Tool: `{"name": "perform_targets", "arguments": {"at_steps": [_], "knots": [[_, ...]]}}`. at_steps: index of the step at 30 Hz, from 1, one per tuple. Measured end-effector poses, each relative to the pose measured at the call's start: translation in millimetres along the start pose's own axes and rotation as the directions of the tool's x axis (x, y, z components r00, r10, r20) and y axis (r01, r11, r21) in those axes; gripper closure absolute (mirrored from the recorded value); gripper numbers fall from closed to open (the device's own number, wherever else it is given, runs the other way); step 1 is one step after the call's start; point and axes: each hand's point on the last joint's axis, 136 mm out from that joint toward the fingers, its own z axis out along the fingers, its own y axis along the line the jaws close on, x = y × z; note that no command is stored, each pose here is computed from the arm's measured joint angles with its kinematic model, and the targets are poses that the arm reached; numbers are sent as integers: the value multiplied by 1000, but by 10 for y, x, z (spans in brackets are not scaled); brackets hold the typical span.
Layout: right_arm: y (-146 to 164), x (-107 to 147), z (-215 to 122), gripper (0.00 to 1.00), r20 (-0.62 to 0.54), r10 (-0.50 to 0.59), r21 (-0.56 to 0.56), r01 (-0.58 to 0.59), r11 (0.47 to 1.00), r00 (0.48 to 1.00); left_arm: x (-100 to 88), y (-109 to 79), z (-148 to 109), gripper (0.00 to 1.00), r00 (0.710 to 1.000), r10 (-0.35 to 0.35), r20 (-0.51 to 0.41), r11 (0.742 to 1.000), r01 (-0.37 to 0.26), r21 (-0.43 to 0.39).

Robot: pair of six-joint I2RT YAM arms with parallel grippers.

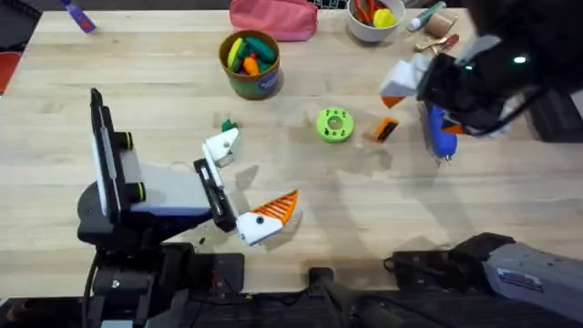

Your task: Pick up the gripper from the table and insert it into the empty holder that is missing its gripper. Then pick up a screw, insert it into the mounting hole, and use the screwdriver to tighten it. Finally, clean up the table by picking up the vegetable and placing it into the bucket.

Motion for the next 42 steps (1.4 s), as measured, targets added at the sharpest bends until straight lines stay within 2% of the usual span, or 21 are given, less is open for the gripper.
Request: {"name": "perform_targets", "arguments": {"at_steps": [6, 11, 21, 29, 36, 42], "knots": [[56, 40, 223, 10, -15, 64, 99, -63, 993, 998, 0, 0, 0, 15, 1000, 0, 0, 1000, 0, 0], [40, 46, 395, 10, -43, 79, 157, -72, 985, 996, 0, 0, 0, 14, 1000, 0, 0, 1000, 0, 0], [95, -58, 693, 37, -133, 74, 119, -58, 991, 988, 0, 0, 0, 15, 1000, -1, 0, 1000, 1, 0], [146, -6, 825, 135, -184, 41, 113, -20, 993, 982, 0, 1, 0, 15, 1000, 0, 0, 1000, 0, 0], [134, 31, 919, 157, -211, 38, 136, -10, 991, 977, 0, 1, 0, 15, 1000, 0, 0, 1000, 0, 0], [144, 27, 941, 269, -211, 38, 136, -9, 991, 977, 0, 0, 0, 15, 1000, 0, 0, 1000, 0, 0]]}}
